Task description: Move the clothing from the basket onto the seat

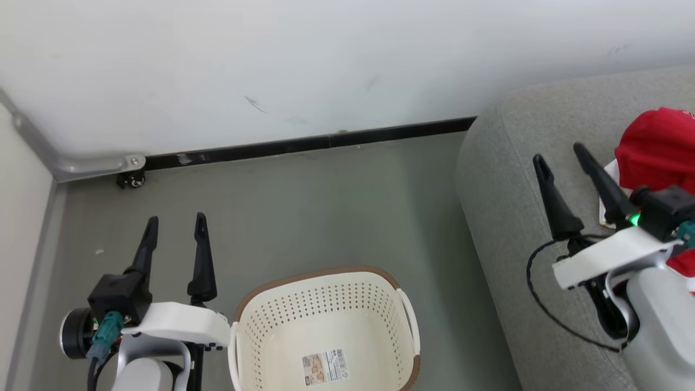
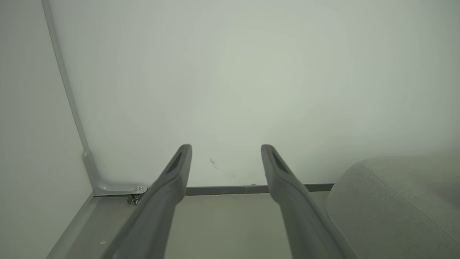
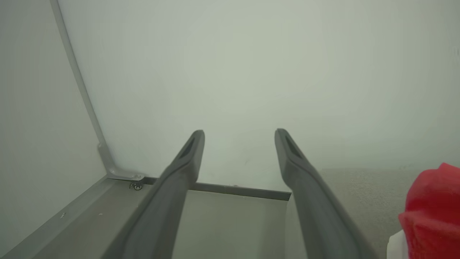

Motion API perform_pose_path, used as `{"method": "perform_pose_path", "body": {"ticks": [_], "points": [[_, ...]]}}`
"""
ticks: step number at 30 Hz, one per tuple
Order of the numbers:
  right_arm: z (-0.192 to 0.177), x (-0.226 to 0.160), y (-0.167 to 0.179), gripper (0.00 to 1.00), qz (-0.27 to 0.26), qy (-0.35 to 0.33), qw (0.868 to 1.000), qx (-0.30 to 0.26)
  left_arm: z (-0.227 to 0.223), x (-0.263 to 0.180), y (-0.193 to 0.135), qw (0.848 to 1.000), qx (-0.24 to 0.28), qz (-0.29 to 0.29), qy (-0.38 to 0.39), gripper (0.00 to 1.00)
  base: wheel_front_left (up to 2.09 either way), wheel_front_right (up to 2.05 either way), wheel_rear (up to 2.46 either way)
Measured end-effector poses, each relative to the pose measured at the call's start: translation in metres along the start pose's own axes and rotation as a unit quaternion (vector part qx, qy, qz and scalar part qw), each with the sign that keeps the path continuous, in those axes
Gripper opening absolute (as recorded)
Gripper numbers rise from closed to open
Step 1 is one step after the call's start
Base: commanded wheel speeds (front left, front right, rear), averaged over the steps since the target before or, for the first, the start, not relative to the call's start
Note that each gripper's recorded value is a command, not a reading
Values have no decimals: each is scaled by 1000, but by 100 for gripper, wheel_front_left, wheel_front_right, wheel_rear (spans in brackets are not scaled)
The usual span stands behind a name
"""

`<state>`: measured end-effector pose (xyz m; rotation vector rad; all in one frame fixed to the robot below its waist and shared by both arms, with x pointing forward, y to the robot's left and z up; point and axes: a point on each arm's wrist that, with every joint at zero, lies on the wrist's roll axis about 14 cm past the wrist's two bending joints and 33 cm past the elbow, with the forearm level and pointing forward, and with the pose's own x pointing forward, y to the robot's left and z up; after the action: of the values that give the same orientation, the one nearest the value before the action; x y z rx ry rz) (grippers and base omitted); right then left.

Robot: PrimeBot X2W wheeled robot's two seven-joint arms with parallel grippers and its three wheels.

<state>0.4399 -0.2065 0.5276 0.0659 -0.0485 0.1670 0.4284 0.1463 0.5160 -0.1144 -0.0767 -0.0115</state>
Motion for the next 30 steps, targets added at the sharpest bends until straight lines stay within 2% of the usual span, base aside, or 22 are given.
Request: {"method": "perform_pose_path", "body": {"ticks": [9,19,30], "points": [[-21,-21,18,100,-7,15,999,33,2,-21,7,1000,3,11,1,100,0,0,0],[-38,-44,34,100,-7,33,999,39,-4,-39,11,1000,9,15,13,100,0,0,0],[-40,-62,44,100,-19,30,998,50,-6,-53,12,1000,7,14,17,100,0,0,0]]}}
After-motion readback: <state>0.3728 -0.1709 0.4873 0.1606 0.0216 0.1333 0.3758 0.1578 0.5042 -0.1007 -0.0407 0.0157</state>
